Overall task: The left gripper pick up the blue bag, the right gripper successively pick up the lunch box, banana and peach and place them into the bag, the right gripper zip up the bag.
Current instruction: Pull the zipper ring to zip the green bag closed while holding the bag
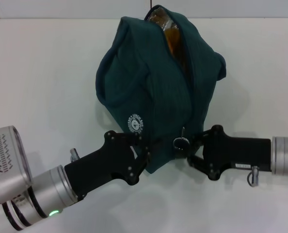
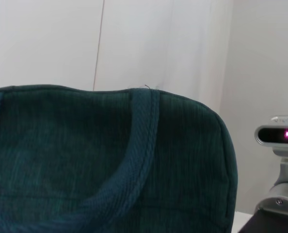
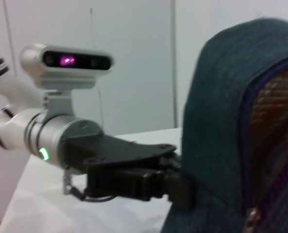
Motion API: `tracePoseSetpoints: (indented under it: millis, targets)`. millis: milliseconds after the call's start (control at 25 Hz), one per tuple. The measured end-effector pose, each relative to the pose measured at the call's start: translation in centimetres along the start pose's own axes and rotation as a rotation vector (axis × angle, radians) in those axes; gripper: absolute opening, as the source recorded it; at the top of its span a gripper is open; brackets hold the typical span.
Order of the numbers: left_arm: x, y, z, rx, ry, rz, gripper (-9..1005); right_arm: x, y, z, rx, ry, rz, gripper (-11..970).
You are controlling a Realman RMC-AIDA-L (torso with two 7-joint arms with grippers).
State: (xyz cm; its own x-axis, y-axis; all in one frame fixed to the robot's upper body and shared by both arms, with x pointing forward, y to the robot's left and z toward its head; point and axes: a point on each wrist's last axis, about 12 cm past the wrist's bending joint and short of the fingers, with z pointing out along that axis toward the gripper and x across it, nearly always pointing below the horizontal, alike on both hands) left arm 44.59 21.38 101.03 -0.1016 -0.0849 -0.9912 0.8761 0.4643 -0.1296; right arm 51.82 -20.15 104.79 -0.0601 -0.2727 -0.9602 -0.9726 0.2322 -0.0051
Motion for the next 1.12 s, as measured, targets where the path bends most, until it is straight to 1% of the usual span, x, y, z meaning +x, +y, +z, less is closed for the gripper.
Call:
tracePoseSetpoints:
  millis: [160,360,560,760,840,1120]
  targets:
    - [0.0,0.1,0.0,-0.004,0.001,0.009,64,-0.2,-0.1,-0.2,0.020,-0.023,-0.006,151]
    - [-0.1,0.3,0.1,-0.009,-0.001,0.030,64,-0.4,-0.3,0.1,0.014,-0.025,-0.022,26]
    - [0.0,0.5,0.0,-0.026,0.012,0.032,62,-0.9,-0.4,-0.3,0.014,-0.066,-0.057,14]
    - [0.4,0.7,0.0,-0.045,0.049,0.046,67,-1.2,-0.8,-0.9,0.083,-0.130,-0.097,14]
    - [0.5,0.7,0.1,-0.044,0.055,0.053,71,-1.3,-0.8,-1.1,0.112,-0.159,-0.131,14]
    - [0.7,0.7,0.1,-0.045,0.070,0.071,86,-1.9,-0.7,-1.5,0.155,-0.238,-0.194,12]
